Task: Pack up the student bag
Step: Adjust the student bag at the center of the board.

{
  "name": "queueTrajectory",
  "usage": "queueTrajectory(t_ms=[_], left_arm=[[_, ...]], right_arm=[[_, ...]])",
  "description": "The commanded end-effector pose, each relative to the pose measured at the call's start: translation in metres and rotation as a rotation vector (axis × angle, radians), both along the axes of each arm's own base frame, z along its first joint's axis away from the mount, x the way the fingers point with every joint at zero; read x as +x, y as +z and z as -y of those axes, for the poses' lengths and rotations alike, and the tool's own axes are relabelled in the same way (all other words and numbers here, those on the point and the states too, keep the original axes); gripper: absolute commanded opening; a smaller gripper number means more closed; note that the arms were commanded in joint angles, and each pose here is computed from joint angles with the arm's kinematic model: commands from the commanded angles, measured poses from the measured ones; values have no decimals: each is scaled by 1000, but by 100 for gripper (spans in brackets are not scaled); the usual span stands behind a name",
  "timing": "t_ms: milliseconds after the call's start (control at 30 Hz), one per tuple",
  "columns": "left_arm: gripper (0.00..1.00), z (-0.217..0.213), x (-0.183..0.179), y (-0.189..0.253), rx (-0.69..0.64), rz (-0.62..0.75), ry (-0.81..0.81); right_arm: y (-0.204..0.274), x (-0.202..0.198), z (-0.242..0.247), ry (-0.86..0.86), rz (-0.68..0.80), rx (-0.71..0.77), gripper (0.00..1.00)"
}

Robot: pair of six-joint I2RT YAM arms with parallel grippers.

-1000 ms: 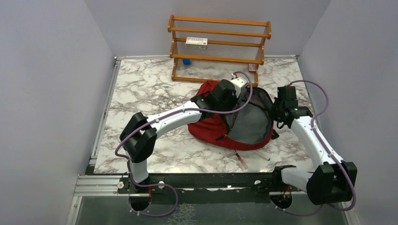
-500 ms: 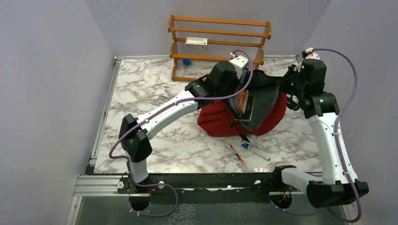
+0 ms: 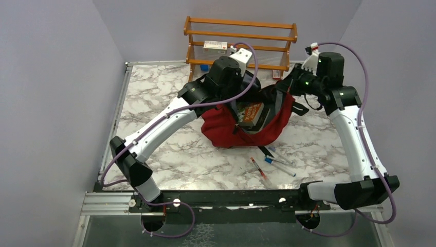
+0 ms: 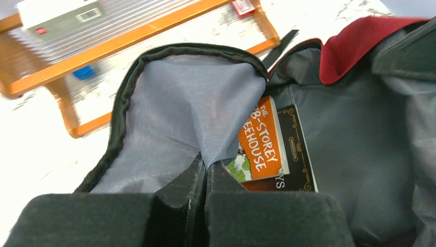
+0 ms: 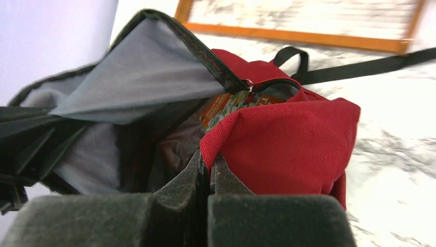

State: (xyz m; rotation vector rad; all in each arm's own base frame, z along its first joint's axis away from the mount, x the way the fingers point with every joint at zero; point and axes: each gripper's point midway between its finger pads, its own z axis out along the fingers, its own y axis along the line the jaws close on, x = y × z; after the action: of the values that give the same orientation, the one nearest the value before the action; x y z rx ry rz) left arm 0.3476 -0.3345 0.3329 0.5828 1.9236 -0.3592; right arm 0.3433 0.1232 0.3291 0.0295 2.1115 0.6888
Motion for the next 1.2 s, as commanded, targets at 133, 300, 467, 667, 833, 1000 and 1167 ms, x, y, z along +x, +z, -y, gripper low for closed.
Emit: queueTrajectory(t_ms=[133,300,467,667,833,1000,1167], left_arm=[[0,-75,-15,94,-79,208,181],[0,-99,-17,94,-23,223,251],[0,-114,-19,78,31,213,295],[0,-102,-13,27,96,150,257],[0,-83,-9,-13,112,86,204],[2,-65,-7,-54,127,21,153],[2,-51,-7,-97,150,-52,111]], right_arm=[[1,8,-85,250,32,85,0],[-20,22,-116,298,4,72,0],[-48,43,-119,250,-8,32,1],[-83,66,-112,177,-25,-34,0],[-105,74,-104,134,-46,-85,0],[-139,67,-83,66,-92,-165,3],[-168,60,-66,24,-118,-238,8]])
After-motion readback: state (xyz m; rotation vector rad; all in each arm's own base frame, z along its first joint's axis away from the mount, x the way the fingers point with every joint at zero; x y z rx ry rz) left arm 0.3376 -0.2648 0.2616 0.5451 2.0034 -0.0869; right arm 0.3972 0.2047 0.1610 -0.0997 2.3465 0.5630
